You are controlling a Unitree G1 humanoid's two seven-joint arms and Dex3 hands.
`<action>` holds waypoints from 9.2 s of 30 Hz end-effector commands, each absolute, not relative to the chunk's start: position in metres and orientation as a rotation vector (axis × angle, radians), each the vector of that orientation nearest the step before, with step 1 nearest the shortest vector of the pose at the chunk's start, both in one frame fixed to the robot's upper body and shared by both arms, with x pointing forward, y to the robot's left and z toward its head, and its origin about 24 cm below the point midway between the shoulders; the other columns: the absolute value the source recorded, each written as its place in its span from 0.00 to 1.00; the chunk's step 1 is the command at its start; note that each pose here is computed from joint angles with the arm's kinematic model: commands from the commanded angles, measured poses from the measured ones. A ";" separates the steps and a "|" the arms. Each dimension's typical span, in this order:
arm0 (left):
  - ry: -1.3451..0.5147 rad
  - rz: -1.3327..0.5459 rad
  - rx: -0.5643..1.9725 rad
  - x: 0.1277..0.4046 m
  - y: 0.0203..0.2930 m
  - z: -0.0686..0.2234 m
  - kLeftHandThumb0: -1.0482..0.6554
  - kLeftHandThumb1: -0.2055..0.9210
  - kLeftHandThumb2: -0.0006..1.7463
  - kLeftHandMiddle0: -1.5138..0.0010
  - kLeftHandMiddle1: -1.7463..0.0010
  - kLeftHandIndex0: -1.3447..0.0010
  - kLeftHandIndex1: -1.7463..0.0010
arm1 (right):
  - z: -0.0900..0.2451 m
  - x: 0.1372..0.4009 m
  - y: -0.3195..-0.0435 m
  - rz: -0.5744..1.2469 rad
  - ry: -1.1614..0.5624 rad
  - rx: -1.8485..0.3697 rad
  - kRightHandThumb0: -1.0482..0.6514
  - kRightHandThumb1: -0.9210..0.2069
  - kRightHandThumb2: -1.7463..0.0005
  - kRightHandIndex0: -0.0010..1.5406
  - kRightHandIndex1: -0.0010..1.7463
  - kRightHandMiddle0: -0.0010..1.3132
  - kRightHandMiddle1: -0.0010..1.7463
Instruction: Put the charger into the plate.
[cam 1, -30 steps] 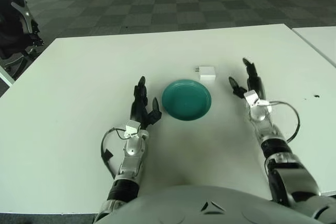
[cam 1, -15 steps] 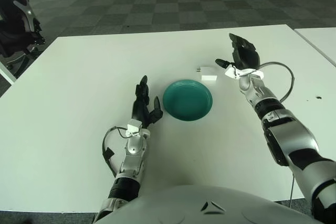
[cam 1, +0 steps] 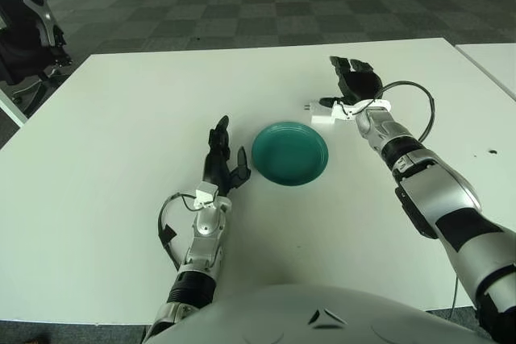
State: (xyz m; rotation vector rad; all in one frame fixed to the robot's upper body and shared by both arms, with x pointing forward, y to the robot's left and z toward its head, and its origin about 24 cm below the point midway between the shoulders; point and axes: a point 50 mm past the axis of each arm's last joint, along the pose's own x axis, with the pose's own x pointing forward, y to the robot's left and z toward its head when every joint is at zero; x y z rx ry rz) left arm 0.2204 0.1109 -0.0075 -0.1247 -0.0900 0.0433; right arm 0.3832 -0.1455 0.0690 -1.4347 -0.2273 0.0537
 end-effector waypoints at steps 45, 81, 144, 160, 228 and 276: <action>0.029 0.014 -0.150 0.202 0.094 -0.031 0.12 1.00 0.53 0.92 1.00 1.00 0.80 | 0.033 0.374 -0.127 0.373 -0.024 -1.763 0.05 0.00 0.65 0.06 0.00 0.00 0.01; 0.022 0.079 -0.206 0.199 0.083 -0.027 0.15 1.00 0.49 0.89 0.99 1.00 0.63 | -0.005 0.352 -0.147 0.577 0.268 -1.761 0.12 0.00 0.74 0.14 0.02 0.00 0.00; -0.003 0.160 -0.246 0.190 0.071 -0.024 0.16 1.00 0.52 0.85 0.99 1.00 0.59 | 0.018 0.367 -0.160 0.480 0.232 -1.803 0.37 0.36 0.39 0.66 1.00 0.35 1.00; 0.037 0.146 -0.277 0.189 0.074 -0.034 0.16 1.00 0.50 0.84 0.99 1.00 0.56 | 0.056 0.387 -0.157 0.236 0.063 -1.585 0.35 0.46 0.31 0.79 1.00 0.42 1.00; 0.032 0.170 -0.315 0.189 0.071 -0.033 0.19 1.00 0.51 0.82 1.00 0.82 0.39 | 0.090 0.335 -0.086 0.568 -0.603 -1.424 0.36 0.43 0.33 0.78 1.00 0.39 1.00; 0.004 0.126 -0.218 0.191 0.074 -0.031 0.13 1.00 0.56 0.87 1.00 0.99 0.52 | 0.073 0.313 -0.082 0.599 -0.761 -1.551 0.01 0.00 0.44 0.22 0.14 0.01 0.49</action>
